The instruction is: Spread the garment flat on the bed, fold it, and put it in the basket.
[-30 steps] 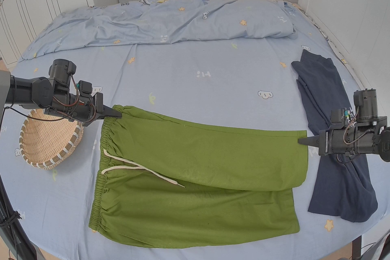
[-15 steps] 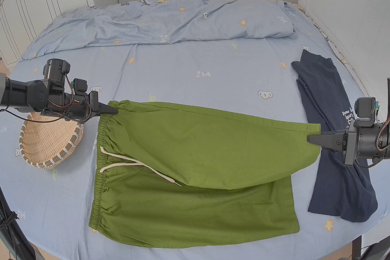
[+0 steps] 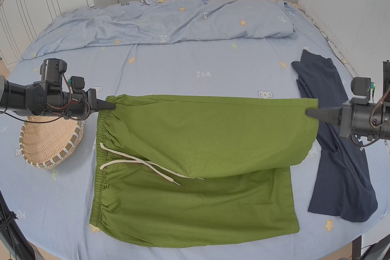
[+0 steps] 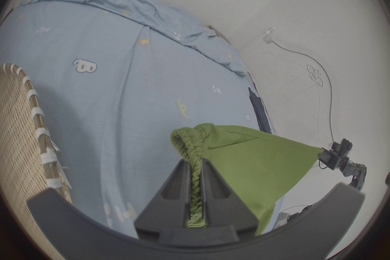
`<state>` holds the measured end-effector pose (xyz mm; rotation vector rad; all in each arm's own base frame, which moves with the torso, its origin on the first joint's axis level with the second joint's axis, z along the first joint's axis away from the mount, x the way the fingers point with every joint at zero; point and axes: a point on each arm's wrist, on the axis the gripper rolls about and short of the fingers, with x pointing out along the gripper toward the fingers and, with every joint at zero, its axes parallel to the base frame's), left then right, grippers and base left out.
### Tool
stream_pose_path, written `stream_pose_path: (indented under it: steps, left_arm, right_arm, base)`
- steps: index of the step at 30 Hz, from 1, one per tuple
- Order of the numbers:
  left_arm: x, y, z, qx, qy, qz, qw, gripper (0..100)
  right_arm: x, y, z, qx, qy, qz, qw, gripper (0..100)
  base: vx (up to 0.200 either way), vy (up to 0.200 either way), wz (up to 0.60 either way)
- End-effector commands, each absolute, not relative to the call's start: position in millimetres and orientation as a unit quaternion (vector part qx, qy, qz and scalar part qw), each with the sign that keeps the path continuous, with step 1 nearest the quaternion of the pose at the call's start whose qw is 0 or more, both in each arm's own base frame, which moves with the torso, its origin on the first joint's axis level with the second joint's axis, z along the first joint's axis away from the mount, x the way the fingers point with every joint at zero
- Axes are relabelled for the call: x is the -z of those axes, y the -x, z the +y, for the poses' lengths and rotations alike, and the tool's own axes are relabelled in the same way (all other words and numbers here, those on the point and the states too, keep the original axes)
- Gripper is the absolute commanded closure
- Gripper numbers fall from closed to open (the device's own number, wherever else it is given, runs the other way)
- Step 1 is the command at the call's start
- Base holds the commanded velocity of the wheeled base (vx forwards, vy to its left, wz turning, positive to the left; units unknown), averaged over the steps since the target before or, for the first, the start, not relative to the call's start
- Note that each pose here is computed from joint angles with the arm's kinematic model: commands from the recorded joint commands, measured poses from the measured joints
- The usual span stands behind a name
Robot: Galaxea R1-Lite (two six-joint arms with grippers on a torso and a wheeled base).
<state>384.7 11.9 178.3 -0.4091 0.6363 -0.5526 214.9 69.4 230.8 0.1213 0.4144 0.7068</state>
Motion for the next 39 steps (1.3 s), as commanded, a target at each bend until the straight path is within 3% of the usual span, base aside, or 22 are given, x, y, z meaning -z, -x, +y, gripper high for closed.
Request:
stream_pose_path:
  steps: [1,21,39]
  left_arm:
    - [-176,-385,21,0.258,0.196,0.290,0.901,100]
    - [-174,-400,36,0.250,0.176,0.228,0.925,100]
    - [-149,-426,44,0.237,0.168,0.203,0.935,100]
  right_arm:
    - [-219,-291,70,-0.310,-0.067,0.210,0.925,100]
    - [-225,-407,72,-0.287,-0.059,0.151,0.944,100]
    - [-215,-456,67,-0.244,-0.052,0.132,0.959,100]
  base:
    - [0.000,0.000,0.00]
    - [0.000,0.000,0.00]
    - [0.000,0.000,0.00]
